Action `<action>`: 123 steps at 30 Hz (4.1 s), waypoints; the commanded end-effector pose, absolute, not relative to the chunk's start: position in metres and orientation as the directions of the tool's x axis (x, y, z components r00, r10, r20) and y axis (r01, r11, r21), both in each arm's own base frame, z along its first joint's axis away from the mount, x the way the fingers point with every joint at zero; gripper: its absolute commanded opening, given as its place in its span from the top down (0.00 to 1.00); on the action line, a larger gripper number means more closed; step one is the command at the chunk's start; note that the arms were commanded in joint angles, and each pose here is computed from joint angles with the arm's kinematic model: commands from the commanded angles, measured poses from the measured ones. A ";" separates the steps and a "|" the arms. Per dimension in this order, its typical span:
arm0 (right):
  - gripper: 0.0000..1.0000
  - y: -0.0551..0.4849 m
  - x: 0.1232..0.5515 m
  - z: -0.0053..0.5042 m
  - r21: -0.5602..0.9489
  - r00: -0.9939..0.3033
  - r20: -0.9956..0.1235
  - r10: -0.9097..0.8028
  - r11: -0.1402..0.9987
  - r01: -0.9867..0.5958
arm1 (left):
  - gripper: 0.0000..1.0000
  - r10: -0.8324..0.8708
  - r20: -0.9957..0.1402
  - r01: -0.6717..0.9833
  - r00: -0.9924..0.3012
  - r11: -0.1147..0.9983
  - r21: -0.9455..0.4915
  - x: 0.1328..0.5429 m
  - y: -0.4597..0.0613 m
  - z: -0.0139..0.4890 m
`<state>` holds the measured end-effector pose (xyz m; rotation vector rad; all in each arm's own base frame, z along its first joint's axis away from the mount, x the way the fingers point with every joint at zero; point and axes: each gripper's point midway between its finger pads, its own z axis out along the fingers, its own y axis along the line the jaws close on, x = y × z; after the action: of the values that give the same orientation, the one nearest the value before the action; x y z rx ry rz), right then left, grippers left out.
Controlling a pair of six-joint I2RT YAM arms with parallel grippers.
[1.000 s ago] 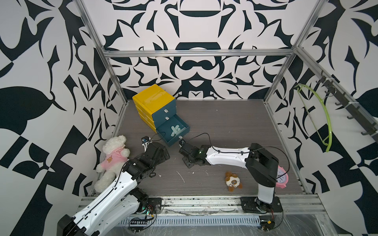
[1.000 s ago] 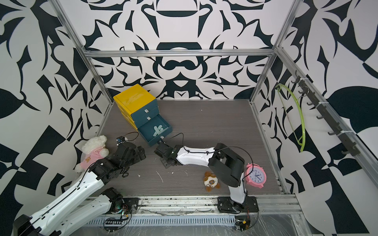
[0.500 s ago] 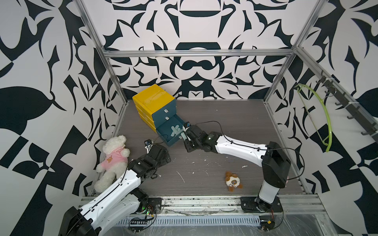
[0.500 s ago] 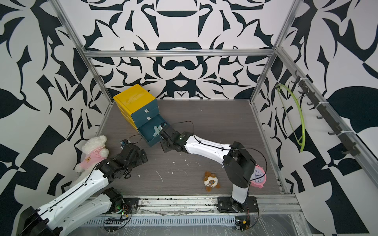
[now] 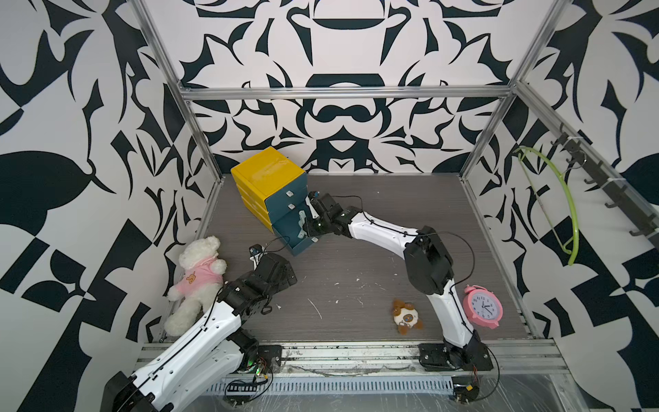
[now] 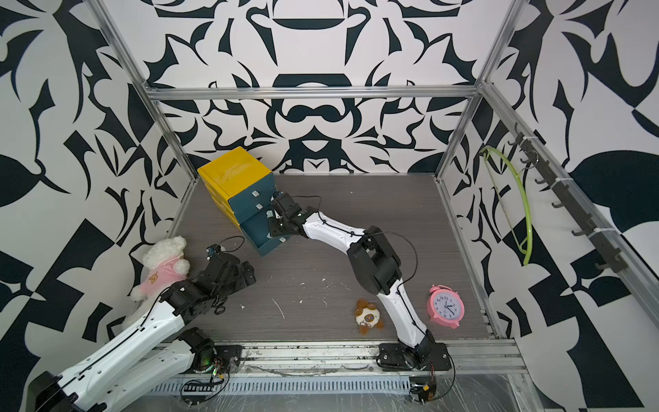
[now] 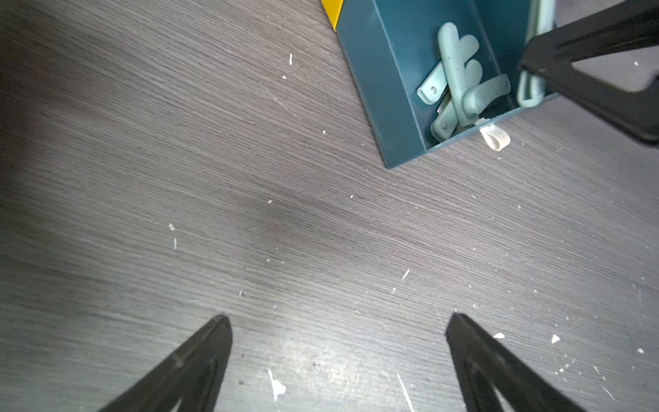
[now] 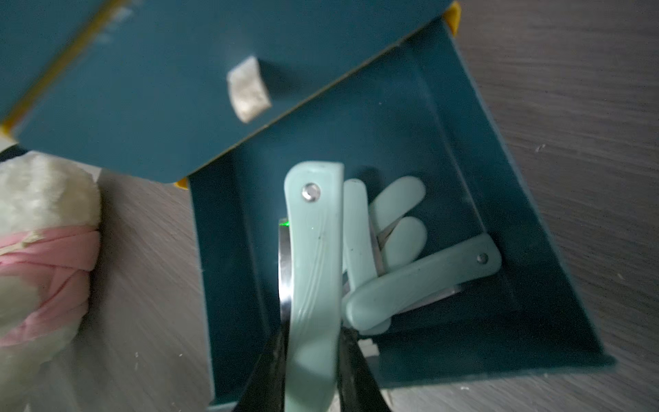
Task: Place the fruit knives into the drawer by color
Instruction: Place the fruit knife in the drawer, then close the drawer in the storage box, then reset both arms
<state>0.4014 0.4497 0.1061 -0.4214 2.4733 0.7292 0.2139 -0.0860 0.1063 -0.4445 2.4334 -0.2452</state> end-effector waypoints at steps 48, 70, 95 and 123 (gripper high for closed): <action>0.84 0.393 0.359 0.112 0.560 -0.856 -0.502 0.121 0.800 -0.214 | 0.28 -0.226 -0.677 -0.331 -0.700 0.943 0.027 0.478 -0.034 0.236; 0.77 0.479 0.434 0.111 0.789 -0.845 -0.429 0.319 0.588 -0.178 | 0.29 -0.247 -0.604 -0.291 -0.758 0.956 -0.026 0.463 -0.048 0.200; 0.54 0.530 0.466 0.114 0.900 -0.867 -0.330 0.374 0.401 -0.170 | 0.27 -0.230 -0.556 -0.253 -0.799 0.967 -0.035 0.452 -0.062 0.172; 0.54 0.434 0.347 0.206 0.799 -0.826 -0.534 0.182 0.428 -0.422 | 0.01 -0.405 -0.776 -0.104 -0.483 0.907 -0.408 0.382 -0.076 0.317</action>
<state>0.3630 0.4425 0.1853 -0.0630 2.1569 1.4367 0.3905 -0.0712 0.3165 -0.3611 2.1072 -0.3114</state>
